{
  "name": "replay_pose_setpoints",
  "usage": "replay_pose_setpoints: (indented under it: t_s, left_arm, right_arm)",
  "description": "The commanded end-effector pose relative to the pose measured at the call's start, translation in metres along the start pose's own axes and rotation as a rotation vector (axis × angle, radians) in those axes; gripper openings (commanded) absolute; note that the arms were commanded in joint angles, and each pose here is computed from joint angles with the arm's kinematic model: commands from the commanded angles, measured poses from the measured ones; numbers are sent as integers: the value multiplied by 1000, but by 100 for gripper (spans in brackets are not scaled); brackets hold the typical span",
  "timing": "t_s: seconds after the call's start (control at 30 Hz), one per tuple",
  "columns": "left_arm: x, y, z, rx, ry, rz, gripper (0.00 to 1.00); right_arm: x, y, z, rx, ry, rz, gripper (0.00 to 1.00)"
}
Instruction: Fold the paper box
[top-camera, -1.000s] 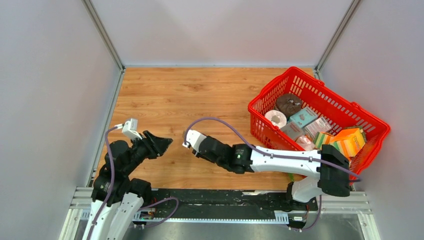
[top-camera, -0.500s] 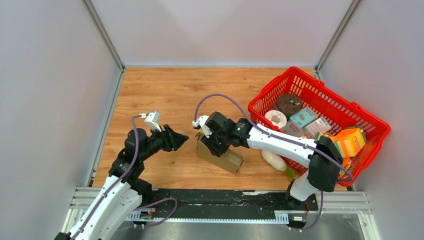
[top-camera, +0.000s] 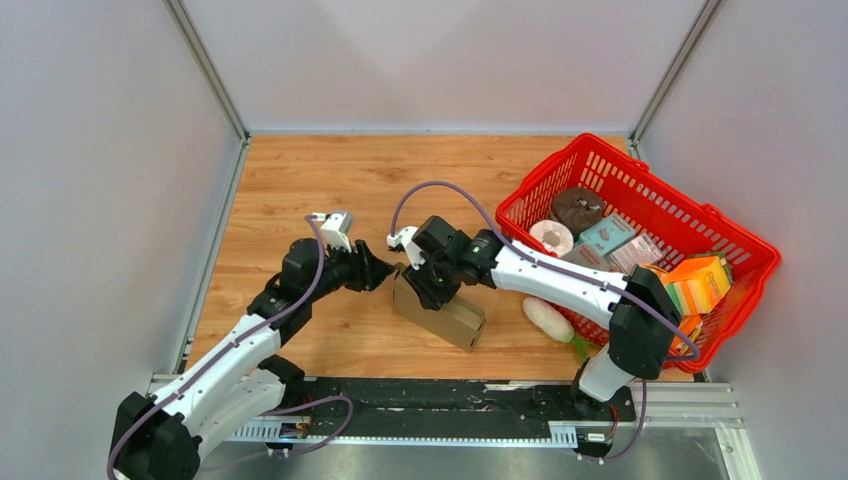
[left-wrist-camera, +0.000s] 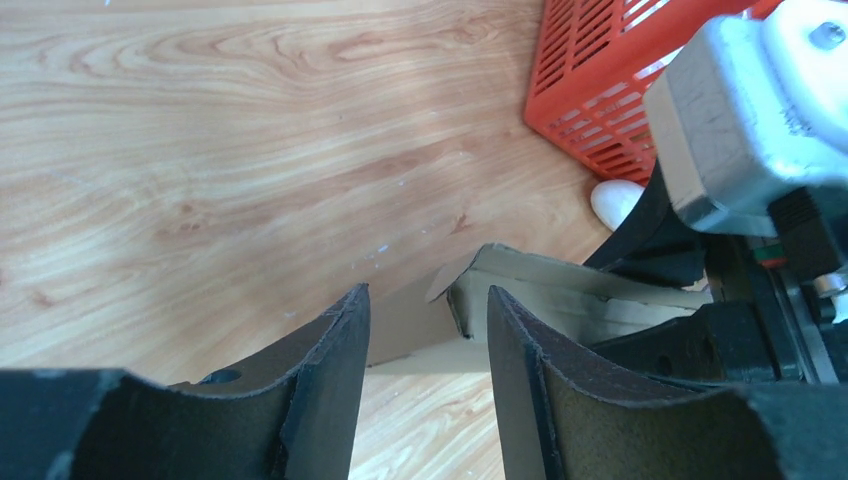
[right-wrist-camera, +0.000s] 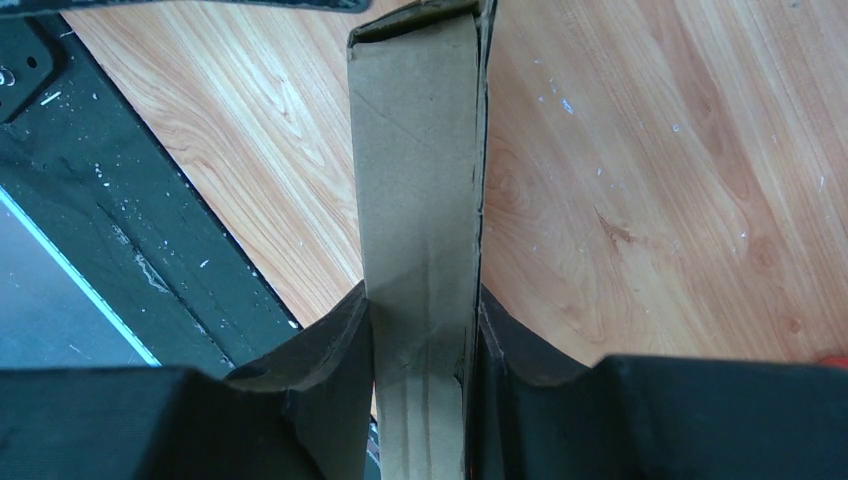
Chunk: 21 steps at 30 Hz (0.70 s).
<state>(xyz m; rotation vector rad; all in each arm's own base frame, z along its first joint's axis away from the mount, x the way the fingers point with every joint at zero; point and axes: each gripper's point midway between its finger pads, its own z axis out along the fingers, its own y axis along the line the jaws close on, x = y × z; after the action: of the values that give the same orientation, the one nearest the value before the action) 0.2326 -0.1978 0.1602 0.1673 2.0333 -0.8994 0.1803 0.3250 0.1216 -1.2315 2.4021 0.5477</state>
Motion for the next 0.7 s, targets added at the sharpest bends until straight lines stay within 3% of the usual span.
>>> replay_pose_setpoints:
  t_s: [0.0, 0.17, 0.3, 0.5, 0.67]
  left_arm:
    - [-39, -29, 5, 124, -116, 111, 56]
    - [-40, -35, 11, 160, -97, 143, 55]
    - [-38, -41, 14, 194, -75, 140, 42]
    - [-25, -43, 16, 208, -31, 146, 36]
    - [-17, -45, 15, 212, -4, 157, 40]
  right_arm:
    - [15, 6, 7, -36, 51, 31, 27]
    - [14, 8, 3, -41, 41, 30, 27]
    - [13, 8, 2, -41, 35, 30, 27]
    - [11, 7, 1, -36, 28, 31, 26]
    - [11, 8, 0, -39, 22, 28, 26]
